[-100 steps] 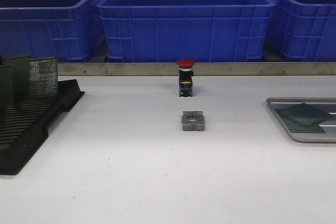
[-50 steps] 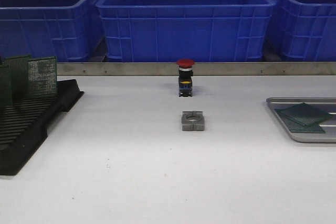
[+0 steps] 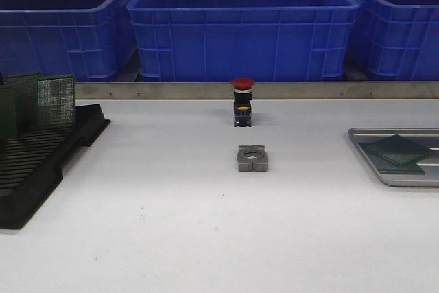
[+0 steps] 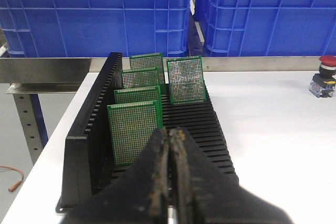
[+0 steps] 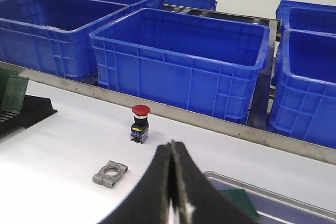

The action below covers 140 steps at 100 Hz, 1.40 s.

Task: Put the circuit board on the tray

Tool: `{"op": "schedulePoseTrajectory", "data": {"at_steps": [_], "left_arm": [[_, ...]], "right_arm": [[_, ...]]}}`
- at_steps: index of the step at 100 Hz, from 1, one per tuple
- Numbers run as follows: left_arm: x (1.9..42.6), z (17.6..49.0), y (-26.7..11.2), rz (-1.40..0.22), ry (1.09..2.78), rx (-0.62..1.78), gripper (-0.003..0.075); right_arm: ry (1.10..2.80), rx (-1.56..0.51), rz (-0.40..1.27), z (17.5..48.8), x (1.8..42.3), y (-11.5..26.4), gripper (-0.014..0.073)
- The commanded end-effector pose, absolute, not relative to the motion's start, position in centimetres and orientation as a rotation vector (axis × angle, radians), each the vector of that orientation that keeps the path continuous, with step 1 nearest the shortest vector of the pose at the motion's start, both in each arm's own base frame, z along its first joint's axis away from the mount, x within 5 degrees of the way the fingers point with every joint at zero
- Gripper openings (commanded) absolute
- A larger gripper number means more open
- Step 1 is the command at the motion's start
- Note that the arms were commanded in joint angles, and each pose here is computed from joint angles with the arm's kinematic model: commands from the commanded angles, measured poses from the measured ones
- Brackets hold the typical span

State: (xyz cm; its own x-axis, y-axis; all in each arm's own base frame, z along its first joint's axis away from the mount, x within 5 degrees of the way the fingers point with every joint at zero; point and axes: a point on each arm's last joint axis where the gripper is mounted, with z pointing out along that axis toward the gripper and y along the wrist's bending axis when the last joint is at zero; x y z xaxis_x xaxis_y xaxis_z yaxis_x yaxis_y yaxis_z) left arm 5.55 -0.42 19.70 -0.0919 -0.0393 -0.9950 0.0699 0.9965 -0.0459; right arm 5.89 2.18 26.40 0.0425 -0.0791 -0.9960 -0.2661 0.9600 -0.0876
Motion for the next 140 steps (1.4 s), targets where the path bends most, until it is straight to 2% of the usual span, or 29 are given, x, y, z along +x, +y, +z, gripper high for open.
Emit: {"op": "schedulePoseTrajectory", "data": {"at_steps": [1,66,82,95,109,120,140], "left_arm": [[5.6,18.9,-0.4,-0.1,1.608,0.012,-0.002],[5.6,18.9,-0.4,-0.1,1.608,0.012,-0.002],[5.6,18.9,-0.4,-0.1,1.608,0.012,-0.002],[5.6,18.9,-0.4,-0.1,1.608,0.012,-0.002],[5.6,18.9,-0.4,-0.1,1.608,0.012,-0.002],[5.6,18.9,-0.4,-0.1,1.608,0.012,-0.002],[5.6,18.9,-0.4,-0.1,1.608,0.012,-0.002]], "right_arm": [[1.492,-0.248,0.129,27.4,5.9,1.9,-0.0113],[1.491,-0.248,0.129,27.4,5.9,1.9,-0.0113],[1.462,-0.183,0.06,27.4,6.2,1.2,-0.0113],[1.429,-0.086,-0.087,26.2,6.5,0.0,-0.0113],[1.361,-0.009,-0.086,24.1,5.9,-0.3,-0.0113],[1.375,0.064,-0.031,21.8,5.5,-0.3,-0.0113],[1.404,0.031,-0.076,21.5,5.3,-0.3,-0.0113]]}}
